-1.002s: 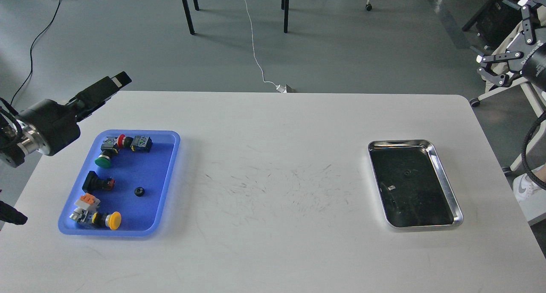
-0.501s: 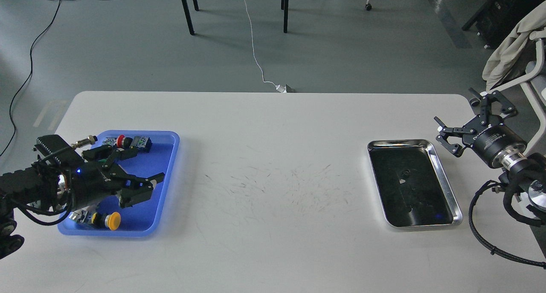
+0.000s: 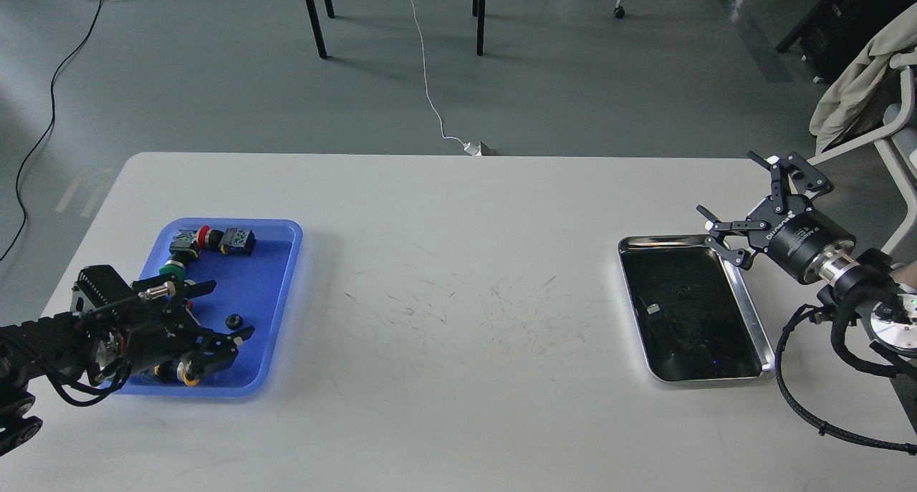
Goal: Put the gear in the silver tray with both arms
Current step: 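Lower the left gripper into the blue tray and grasp another black gear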
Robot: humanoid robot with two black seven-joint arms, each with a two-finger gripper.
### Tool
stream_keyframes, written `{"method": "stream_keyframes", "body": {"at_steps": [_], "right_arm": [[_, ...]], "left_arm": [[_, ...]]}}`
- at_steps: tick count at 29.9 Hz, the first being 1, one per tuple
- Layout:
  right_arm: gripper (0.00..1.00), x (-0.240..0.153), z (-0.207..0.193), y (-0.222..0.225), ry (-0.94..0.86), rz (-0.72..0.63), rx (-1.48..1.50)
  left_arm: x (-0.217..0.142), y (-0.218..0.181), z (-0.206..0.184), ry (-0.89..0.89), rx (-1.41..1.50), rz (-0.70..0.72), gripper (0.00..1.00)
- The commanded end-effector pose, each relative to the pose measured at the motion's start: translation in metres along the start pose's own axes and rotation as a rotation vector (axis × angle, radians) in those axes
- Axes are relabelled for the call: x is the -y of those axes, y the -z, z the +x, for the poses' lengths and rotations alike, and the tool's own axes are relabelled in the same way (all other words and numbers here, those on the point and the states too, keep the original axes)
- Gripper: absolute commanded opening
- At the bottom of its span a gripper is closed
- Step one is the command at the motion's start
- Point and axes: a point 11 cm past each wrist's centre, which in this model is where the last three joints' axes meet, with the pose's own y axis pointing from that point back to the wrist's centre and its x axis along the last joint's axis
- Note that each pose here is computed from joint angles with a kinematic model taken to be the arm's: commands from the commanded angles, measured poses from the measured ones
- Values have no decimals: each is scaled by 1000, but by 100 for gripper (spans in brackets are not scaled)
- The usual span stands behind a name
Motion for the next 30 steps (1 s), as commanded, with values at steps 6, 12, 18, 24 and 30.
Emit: {"method": "stream_keyframes", "body": {"at_steps": [6,12,18,24,30], "right_arm": [[97,2,-3,-1,8,-5,-4],[97,1,-2,-1,7,-4,-5],[97,1,-2,0,6,-4,-6],[97,2,-3,-2,10,-5,-4],[97,2,-3,-3,9,-7,-2]], "left_arm": [[-1,4,-7,15,-15,-4,76],[4,-5,-6,11,-29,-51,74],[10,-8,-10,15,-40,-72,74],[12,-5,-13,24,-45,-75,64],[10,-1,-15,31,-47,-66,52]]}}
